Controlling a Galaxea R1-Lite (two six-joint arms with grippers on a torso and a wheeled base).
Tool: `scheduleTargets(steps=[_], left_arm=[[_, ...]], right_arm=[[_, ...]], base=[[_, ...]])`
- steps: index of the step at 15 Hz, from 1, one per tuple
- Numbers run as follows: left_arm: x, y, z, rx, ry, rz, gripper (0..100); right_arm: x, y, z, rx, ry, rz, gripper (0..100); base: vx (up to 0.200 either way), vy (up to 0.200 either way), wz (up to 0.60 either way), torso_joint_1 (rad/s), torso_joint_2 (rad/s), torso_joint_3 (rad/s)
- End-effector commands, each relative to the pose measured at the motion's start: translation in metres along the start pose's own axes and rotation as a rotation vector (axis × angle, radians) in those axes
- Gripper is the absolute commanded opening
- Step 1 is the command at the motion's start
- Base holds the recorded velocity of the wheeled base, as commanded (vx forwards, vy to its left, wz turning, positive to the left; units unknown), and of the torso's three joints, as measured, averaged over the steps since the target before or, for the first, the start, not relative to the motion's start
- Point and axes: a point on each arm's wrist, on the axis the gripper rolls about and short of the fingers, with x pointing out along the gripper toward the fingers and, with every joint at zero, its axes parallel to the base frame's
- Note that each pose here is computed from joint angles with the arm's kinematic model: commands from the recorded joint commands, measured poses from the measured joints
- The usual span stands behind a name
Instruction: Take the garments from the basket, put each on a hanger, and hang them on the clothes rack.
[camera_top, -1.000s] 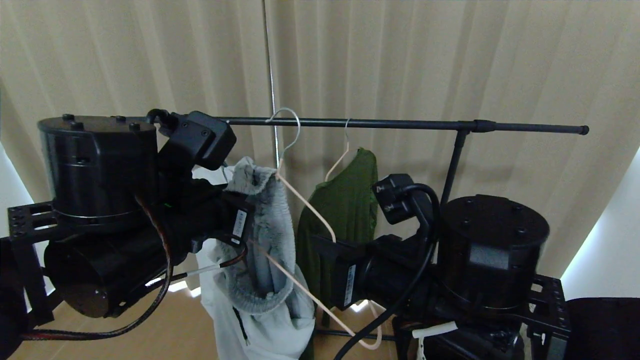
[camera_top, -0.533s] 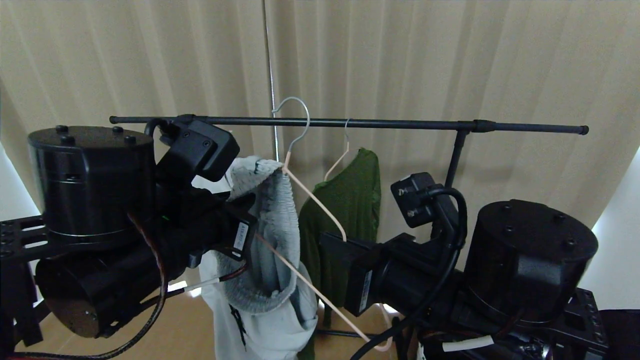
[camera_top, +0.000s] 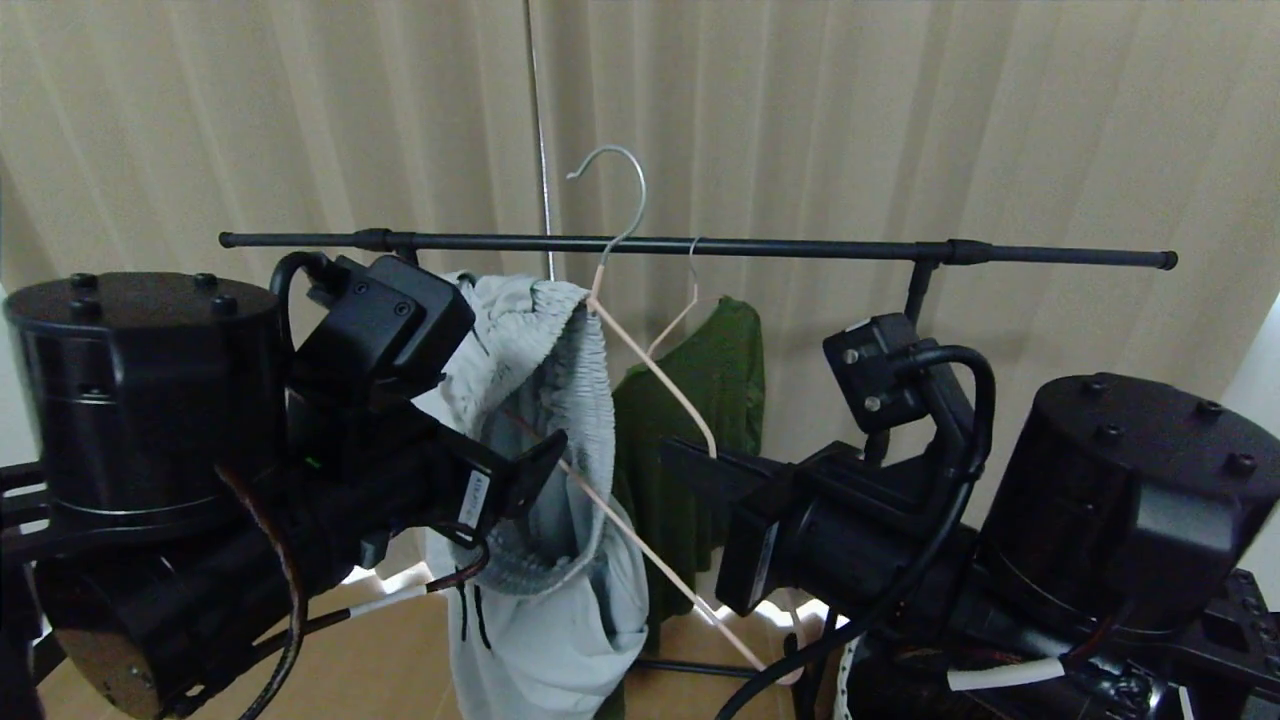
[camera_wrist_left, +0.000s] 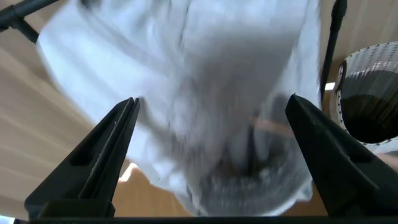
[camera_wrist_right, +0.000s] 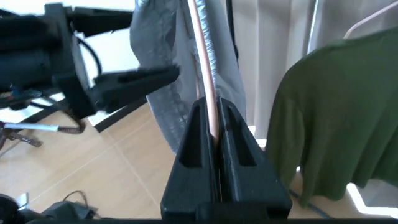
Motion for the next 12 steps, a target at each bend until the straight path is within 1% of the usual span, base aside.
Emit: scheduleTargets(steps=[1, 2, 3, 4, 5, 6, 7, 8, 10, 11, 12], left_arm=[[-0.013, 0.003, -0.006, 0.007, -0.006, -0.005, 100], [-0.018, 0.005, -0.008, 0.009, -0.013, -0.003, 100], [-0.027, 0.011, -0.007, 0.000, -0.033, 0.009, 100], [-0.032, 0.016, -0.006, 0.000, -0.046, 0.023, 100], [-0.036, 0.022, -0.006, -0.003, -0.055, 0.041, 100], [-0.042, 0.029, -0.007, 0.003, -0.063, 0.067, 100], [-0.046, 0.032, -0.006, 0.005, -0.076, 0.077, 100], [-0.050, 0.034, -0.006, 0.015, -0.086, 0.082, 100], [-0.050, 0.036, -0.003, 0.061, -0.092, 0.096, 100], [-0.049, 0.037, -0.002, 0.079, -0.092, 0.100, 100], [-0.046, 0.037, 0.000, 0.101, -0.107, 0.058, 100]], right_arm=[[-0.004, -0.008, 0.010, -0.021, -0.032, -0.019, 0], [-0.007, -0.013, 0.015, -0.042, -0.037, -0.014, 0], [-0.011, -0.020, 0.022, -0.081, -0.049, -0.026, 0], [-0.014, -0.025, 0.026, -0.105, -0.046, -0.048, 0], [-0.017, -0.030, 0.028, -0.116, -0.036, -0.068, 0], [-0.025, -0.037, 0.031, -0.120, -0.007, -0.084, 0], [-0.030, -0.043, 0.032, -0.119, 0.005, -0.081, 0], [-0.038, -0.047, 0.034, -0.125, 0.013, -0.065, 0], [-0.056, -0.053, 0.037, -0.154, 0.038, -0.033, 0], [-0.063, -0.053, 0.037, -0.153, 0.044, 0.001, 0], [-0.071, -0.052, 0.037, -0.154, 0.044, 0.032, 0]], base=[[0.000, 0.000, 0.00, 0.000, 0.00, 0.000], [0.000, 0.000, 0.00, 0.000, 0.00, 0.000], [0.000, 0.000, 0.00, 0.000, 0.00, 0.000], [0.000, 0.000, 0.00, 0.000, 0.00, 0.000], [0.000, 0.000, 0.00, 0.000, 0.00, 0.000], [0.000, 0.000, 0.00, 0.000, 0.00, 0.000], [0.000, 0.000, 0.00, 0.000, 0.00, 0.000], [0.000, 0.000, 0.00, 0.000, 0.00, 0.000], [0.000, 0.000, 0.00, 0.000, 0.00, 0.000], [0.000, 0.000, 0.00, 0.000, 0.00, 0.000], [0.000, 0.000, 0.00, 0.000, 0.00, 0.000]])
